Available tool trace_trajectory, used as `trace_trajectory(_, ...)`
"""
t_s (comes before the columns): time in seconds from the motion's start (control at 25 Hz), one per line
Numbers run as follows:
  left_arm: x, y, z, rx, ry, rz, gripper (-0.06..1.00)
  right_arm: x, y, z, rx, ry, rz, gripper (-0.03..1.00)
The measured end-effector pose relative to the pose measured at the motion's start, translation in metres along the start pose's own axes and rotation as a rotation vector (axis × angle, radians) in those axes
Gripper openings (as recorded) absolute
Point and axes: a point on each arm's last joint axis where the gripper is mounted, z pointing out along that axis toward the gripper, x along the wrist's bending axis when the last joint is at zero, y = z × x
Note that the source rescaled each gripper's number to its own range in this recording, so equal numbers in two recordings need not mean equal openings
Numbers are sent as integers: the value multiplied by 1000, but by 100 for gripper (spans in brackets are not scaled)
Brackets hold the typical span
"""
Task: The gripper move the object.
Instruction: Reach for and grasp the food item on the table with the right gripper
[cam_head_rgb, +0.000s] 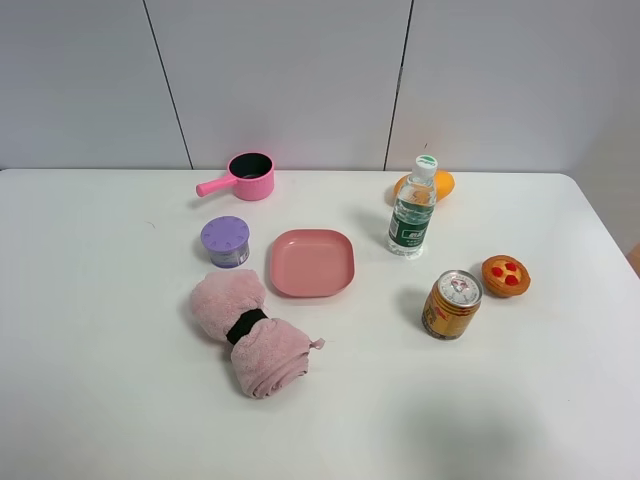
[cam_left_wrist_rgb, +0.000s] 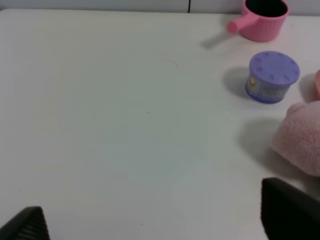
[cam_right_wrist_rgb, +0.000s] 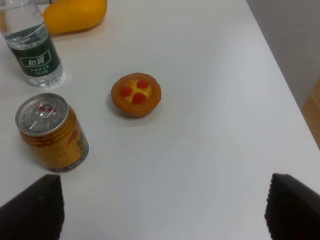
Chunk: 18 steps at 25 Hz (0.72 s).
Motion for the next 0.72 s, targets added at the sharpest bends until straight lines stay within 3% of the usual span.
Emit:
trace_trajectory(0.04, 0, 0, 0, 0, 0, 0, 100, 0, 0, 0, 0, -1, 1, 75)
trace_trajectory(0.44, 0, 0, 0, 0, 0, 0, 100, 1, 6, -7, -36, 1, 0, 75)
trace_trajectory(0.6, 0, 0, 0, 0, 0, 0, 100, 3, 38, -24, -88, 1, -3, 75)
trace_trajectory(0.72, 0, 0, 0, 0, 0, 0, 100, 4, 71, -24, -64, -2, -14, 75)
